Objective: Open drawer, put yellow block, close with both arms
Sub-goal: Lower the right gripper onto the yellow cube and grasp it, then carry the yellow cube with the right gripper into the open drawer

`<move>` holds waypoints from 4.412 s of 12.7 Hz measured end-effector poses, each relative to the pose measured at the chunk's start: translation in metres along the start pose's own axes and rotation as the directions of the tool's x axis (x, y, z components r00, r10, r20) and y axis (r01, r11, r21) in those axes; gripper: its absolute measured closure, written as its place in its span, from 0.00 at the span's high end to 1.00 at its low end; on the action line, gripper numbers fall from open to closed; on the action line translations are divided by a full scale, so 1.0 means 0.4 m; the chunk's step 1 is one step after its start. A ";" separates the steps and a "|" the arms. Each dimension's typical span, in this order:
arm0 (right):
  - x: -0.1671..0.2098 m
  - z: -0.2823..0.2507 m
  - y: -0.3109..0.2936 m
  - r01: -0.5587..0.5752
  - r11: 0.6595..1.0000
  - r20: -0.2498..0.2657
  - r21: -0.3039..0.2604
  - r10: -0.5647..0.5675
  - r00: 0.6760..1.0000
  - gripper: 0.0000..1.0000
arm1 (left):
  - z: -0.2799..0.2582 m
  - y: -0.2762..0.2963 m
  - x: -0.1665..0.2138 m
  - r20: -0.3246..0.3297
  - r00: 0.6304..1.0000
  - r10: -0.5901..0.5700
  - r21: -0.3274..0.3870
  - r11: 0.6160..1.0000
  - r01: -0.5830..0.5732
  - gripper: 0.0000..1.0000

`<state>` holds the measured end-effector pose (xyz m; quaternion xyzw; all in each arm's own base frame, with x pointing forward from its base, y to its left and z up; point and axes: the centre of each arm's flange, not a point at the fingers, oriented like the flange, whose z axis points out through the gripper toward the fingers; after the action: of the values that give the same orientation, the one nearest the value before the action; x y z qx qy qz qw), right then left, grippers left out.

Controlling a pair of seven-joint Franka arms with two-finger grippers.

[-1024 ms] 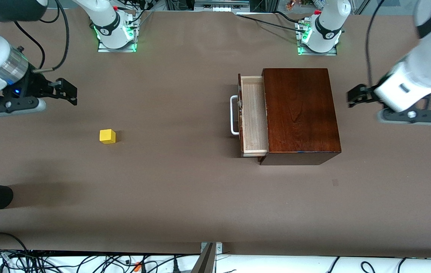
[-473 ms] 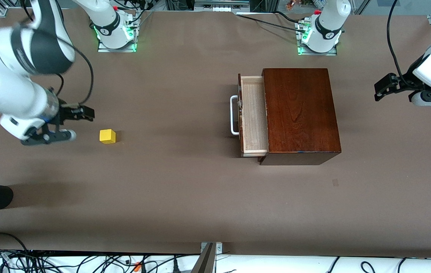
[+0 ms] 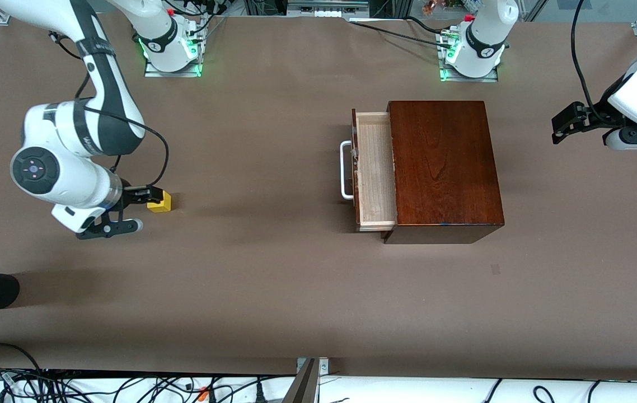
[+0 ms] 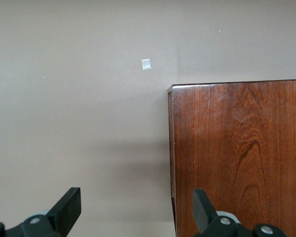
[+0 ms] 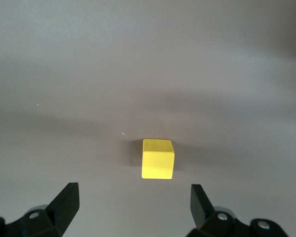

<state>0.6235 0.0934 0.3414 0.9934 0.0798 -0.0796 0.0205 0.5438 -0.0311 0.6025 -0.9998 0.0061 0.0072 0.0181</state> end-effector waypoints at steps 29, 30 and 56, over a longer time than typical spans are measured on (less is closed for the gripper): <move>-0.149 0.367 0.066 -0.052 0.999 -0.141 0.000 0.052 0.989 0.55 | 0.006 -0.001 -0.008 0.030 1.000 0.000 0.002 1.000 0.000 1.00; -0.149 0.366 0.066 -0.052 0.999 -0.143 0.000 0.052 0.988 0.55 | 0.006 -0.001 -0.008 0.030 1.000 -0.001 0.002 1.000 0.000 1.00; -0.392 -0.256 -1.351 0.689 0.710 -0.252 -0.147 -0.700 0.668 0.55 | 0.006 -0.001 -0.008 0.030 1.000 -0.001 0.002 1.000 0.001 1.00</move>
<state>0.3989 0.6077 0.4528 0.8878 0.4554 0.0661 -0.0038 0.5405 -0.0305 0.6001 -0.9996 0.0056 0.0221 0.0189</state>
